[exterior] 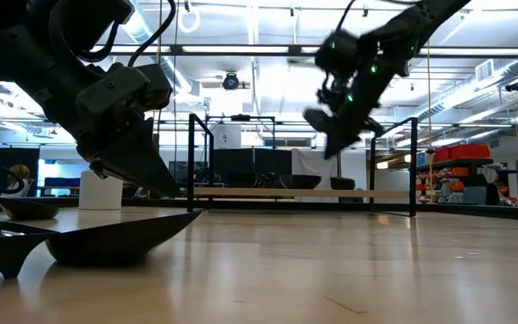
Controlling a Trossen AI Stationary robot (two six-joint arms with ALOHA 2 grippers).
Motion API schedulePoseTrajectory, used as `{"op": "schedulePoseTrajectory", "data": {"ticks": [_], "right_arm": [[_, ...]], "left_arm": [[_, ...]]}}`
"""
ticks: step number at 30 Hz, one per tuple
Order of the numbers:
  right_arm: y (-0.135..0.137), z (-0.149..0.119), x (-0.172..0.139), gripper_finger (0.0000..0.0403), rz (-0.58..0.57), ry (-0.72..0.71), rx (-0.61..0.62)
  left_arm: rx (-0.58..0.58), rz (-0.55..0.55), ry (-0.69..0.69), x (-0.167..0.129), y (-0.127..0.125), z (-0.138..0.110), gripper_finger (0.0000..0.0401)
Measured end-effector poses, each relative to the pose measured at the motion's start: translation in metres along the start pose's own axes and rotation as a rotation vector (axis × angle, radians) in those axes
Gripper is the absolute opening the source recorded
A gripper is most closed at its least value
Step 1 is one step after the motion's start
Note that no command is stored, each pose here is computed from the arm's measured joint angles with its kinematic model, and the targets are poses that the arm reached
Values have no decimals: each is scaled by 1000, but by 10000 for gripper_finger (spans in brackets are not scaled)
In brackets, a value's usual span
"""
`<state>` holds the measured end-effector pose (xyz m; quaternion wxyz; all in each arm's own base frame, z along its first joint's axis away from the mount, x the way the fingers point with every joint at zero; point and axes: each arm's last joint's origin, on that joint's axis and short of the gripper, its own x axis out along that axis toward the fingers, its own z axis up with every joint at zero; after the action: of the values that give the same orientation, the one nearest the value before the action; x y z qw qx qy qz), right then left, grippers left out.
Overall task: Pick & Place Mini shaped plates
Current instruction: Stack the black teardrop shaped bowl on top of the other black teardrop shaped bowl on the shelf
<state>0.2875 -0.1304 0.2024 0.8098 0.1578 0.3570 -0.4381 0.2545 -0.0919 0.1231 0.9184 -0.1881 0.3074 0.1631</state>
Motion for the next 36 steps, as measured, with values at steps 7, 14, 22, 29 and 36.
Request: {"op": "schedulePoseTrajectory", "data": {"ticks": [7, 14, 22, 29, 36], "right_arm": [[64, 2, -38, 8, 268, -287, -105], [122, -24, -92, 9, 526, -462, -218], [165, -80, -121, 9, 674, -414, -369], [184, -118, -117, 9, 615, -385, -430], [185, -123, -112, 9, 549, -395, -445]], "left_arm": [[-1, 14, -14, 0, 0, 1, 12], [49, -20, 53, -21, -7, 9, 5], [103, 106, 214, -86, -19, 24, 5], [-46, 314, 419, -115, -4, -6, 22], [-197, 457, 528, -110, 25, -41, 62]]}}
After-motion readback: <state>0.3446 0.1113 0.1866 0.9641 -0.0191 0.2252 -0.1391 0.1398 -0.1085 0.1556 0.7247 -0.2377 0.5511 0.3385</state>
